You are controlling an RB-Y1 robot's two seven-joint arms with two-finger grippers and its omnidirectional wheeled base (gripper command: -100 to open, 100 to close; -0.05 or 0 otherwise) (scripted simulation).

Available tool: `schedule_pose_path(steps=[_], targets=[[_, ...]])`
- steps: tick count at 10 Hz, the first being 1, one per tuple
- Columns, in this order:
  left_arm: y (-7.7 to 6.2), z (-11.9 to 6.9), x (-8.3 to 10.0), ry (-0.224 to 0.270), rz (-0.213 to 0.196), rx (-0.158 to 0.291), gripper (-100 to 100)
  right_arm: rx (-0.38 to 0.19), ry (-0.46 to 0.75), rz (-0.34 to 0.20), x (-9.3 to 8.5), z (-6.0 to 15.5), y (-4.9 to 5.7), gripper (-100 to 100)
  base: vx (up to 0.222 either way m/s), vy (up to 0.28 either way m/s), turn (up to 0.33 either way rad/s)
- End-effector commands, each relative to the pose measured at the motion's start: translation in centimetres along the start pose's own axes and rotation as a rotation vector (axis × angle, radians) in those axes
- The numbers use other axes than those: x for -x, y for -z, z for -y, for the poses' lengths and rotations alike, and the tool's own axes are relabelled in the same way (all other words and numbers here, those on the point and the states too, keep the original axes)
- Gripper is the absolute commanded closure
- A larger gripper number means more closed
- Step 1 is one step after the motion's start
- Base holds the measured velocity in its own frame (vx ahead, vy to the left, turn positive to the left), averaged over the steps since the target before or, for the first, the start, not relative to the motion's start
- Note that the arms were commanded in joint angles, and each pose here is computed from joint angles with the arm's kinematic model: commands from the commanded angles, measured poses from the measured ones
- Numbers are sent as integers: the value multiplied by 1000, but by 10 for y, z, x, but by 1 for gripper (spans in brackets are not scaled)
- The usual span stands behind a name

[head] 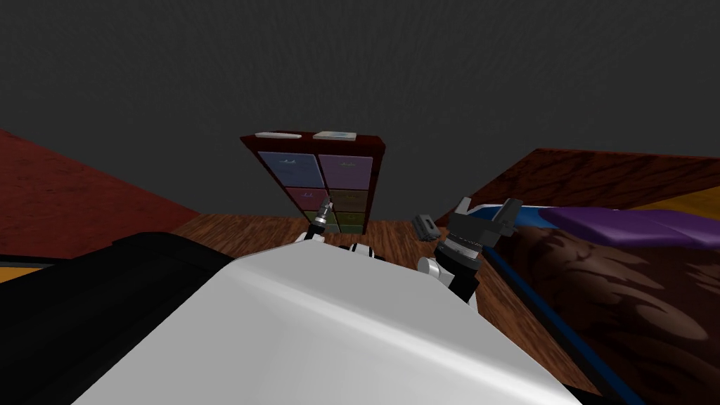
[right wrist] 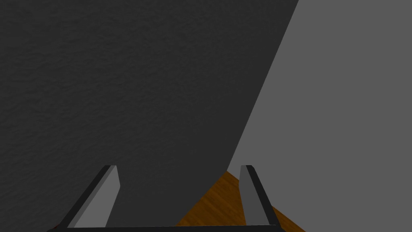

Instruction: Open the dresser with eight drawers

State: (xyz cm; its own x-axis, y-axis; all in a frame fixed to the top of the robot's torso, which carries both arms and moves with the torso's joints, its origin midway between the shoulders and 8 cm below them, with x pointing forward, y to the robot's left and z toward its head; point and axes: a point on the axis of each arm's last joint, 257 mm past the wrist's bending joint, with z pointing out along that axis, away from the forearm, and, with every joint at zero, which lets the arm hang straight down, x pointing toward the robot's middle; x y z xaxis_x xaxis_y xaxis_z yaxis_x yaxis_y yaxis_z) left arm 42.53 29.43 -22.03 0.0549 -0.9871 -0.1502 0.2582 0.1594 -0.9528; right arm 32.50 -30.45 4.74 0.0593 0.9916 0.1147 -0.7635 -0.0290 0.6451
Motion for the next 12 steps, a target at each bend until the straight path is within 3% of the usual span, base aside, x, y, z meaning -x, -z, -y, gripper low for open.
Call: schedule_pose_path(steps=[1, 5, 8, 12], targets=[[5, -23, -2, 16, 17, 41, -100, 0, 0, 0, 0, 0, 0, 0, 111, -102, 9], [11, -47, -16, 80, 60, 88, -100, 0, 0, 0, 0, 0, 0, 0, 89, -84, 6], [13, -53, -31, 139, 93, 102, -100, 0, 0, 0, 0, 0, 0, 0, 40, -34, 2], [6, -45, -27, 129, 89, 98, -100, 0, 0, 0, 0, 0, 0, 0, 46, 2, -5]])
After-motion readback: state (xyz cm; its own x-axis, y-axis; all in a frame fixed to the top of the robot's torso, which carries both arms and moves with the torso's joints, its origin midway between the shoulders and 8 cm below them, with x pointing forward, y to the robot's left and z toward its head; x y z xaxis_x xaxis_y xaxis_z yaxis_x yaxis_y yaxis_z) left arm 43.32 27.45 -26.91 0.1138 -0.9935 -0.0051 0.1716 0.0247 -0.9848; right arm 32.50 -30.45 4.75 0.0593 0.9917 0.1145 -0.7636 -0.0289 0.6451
